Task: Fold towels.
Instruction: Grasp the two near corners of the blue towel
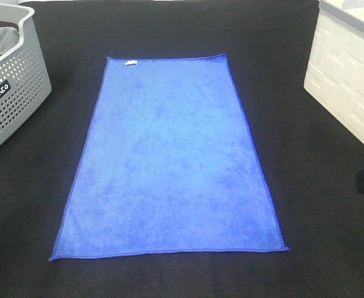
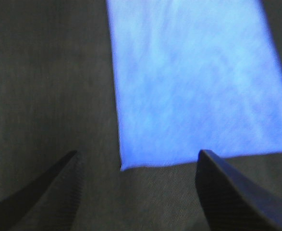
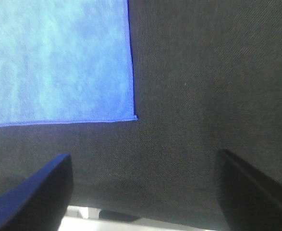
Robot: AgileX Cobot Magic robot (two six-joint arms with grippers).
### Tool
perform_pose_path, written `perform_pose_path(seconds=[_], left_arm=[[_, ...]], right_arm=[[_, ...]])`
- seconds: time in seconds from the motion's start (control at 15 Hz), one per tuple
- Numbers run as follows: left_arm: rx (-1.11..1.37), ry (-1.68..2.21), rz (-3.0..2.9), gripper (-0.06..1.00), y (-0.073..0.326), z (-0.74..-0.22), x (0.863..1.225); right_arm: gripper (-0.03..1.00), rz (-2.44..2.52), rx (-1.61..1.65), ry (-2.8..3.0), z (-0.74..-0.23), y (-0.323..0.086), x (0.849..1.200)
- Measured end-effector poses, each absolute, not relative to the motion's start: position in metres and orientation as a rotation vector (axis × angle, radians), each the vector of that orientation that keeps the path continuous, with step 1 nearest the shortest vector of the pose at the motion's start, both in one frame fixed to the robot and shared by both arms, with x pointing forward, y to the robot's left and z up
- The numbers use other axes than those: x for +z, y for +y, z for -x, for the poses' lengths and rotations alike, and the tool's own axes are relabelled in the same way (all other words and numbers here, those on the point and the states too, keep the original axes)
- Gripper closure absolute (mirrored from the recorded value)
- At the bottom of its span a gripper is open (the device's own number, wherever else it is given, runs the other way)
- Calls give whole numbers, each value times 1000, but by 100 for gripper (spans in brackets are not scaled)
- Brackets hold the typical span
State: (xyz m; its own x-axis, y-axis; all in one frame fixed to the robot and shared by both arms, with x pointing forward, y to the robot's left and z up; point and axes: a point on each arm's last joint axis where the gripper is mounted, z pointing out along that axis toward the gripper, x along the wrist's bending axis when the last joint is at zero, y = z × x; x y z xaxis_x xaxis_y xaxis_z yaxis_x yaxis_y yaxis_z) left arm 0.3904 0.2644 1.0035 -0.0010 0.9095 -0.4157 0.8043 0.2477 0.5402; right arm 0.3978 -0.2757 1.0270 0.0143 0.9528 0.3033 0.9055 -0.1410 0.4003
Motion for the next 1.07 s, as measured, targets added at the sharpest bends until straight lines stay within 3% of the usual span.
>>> perform_pose_path(seconds=[0.53, 1.07], left_arm=[[-168, 2083, -1644, 31, 254, -442, 906], [-261, 2065, -1631, 23, 248, -452, 872]], right_arm=[[21, -2338, 746, 2205, -460, -264, 949], [23, -2413, 772, 2291, -476, -257, 905]])
